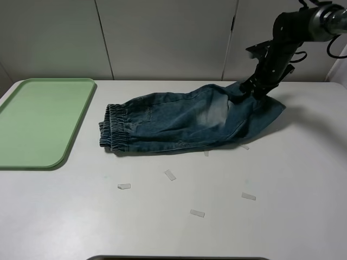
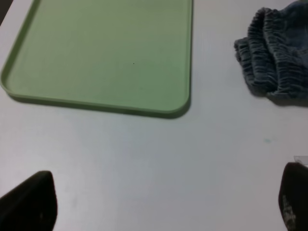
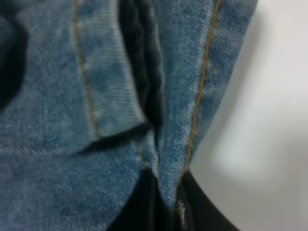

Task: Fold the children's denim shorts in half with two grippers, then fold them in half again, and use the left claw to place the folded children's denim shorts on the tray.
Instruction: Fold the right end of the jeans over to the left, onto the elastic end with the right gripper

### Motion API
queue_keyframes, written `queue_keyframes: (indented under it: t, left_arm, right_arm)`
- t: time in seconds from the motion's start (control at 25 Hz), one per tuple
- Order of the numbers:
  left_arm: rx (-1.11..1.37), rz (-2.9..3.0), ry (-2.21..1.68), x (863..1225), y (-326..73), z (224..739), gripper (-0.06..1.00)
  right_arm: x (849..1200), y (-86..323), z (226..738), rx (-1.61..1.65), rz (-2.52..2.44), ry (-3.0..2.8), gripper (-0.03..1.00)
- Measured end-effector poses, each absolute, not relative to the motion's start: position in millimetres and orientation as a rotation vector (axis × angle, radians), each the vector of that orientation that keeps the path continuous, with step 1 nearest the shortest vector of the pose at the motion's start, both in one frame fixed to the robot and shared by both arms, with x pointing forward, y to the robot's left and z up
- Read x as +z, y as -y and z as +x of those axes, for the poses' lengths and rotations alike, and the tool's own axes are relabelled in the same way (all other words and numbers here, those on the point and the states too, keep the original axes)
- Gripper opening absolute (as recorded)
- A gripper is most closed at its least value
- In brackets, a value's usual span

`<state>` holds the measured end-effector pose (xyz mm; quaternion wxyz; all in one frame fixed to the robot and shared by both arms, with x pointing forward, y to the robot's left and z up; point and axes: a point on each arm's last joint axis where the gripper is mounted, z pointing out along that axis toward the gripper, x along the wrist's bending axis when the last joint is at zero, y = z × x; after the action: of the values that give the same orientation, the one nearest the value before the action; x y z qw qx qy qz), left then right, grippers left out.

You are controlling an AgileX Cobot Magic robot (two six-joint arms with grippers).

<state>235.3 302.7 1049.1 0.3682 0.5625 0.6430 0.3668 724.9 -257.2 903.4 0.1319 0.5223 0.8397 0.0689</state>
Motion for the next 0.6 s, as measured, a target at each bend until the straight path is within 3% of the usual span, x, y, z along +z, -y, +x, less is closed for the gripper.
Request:
queue_keyframes:
  t: [0.6]
  left_arm:
    - [0.942,1.444,-1.65,1049,-303,235,0.91]
  right_arm:
    - [993,270,704,0.111,1.485,-2.334,0.01]
